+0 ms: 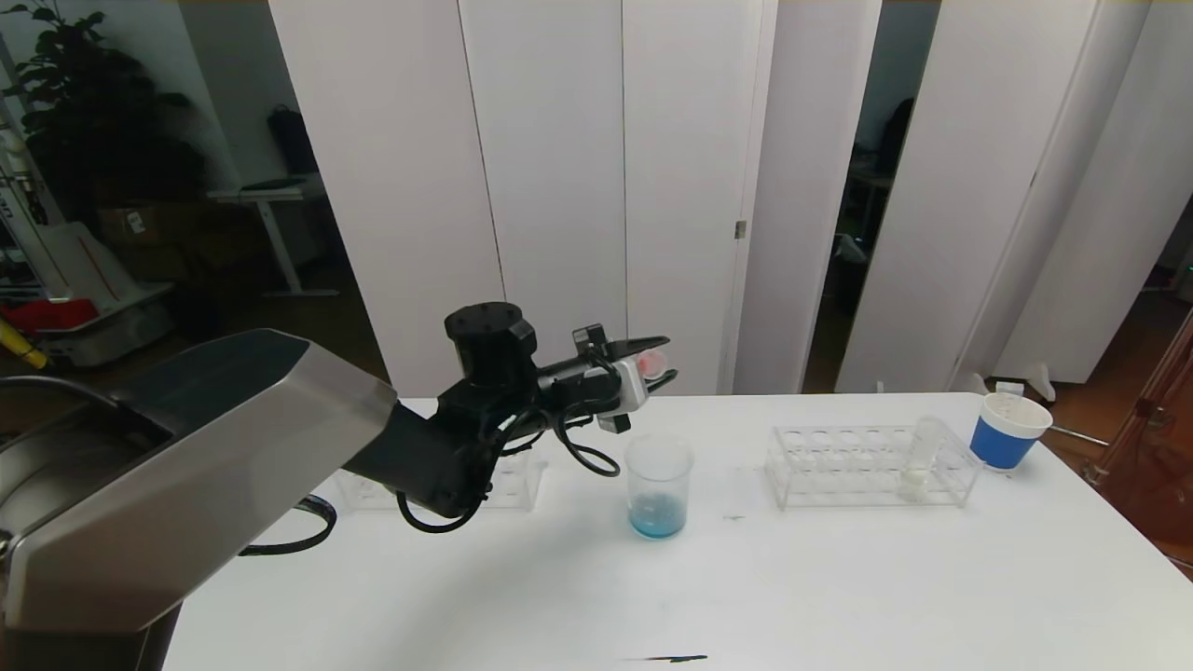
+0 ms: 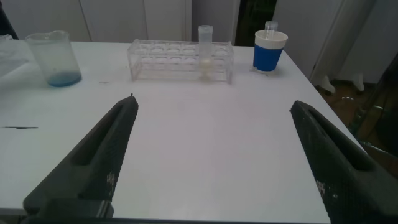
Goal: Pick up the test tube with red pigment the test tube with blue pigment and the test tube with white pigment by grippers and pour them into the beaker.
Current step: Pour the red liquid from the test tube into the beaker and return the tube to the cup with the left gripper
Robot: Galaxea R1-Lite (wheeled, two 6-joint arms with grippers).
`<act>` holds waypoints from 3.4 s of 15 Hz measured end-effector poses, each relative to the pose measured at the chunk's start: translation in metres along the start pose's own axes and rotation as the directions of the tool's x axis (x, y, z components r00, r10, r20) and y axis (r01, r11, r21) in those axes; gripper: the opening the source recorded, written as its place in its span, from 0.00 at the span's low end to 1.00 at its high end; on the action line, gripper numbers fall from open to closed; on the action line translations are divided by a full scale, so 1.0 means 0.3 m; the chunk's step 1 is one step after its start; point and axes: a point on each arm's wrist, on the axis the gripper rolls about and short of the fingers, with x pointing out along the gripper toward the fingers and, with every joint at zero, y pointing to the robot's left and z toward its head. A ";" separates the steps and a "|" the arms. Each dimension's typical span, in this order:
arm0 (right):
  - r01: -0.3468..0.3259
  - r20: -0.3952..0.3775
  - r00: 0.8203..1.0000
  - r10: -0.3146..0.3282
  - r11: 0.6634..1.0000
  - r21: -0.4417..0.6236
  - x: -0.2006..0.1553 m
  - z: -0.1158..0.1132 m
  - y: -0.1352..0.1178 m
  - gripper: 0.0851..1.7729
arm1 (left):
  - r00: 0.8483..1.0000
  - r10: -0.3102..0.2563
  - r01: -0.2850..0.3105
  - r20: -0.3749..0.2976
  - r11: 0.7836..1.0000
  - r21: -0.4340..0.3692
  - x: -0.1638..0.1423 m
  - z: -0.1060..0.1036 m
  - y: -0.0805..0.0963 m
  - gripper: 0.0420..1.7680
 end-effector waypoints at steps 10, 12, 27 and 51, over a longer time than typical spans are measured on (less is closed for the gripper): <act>0.000 0.000 1.000 0.000 1.000 0.000 0.000 0.000 0.000 0.99 | 0.998 0.066 -0.069 0.019 0.952 0.299 0.017 -0.075 -0.064 0.32; 0.000 0.000 1.000 0.000 1.000 0.000 0.000 0.000 0.000 0.99 | 0.997 0.078 -0.081 0.022 0.939 0.334 0.011 -0.079 -0.064 0.32; 0.000 0.000 1.000 0.000 1.000 0.000 0.000 0.000 0.000 0.99 | 0.990 0.129 -0.140 0.055 0.894 0.426 0.019 -0.096 -0.086 0.32; 0.000 0.000 1.000 0.000 1.000 0.000 0.000 0.000 0.000 0.99 | 0.977 0.173 -0.212 0.123 0.849 0.485 0.032 -0.082 -0.058 0.32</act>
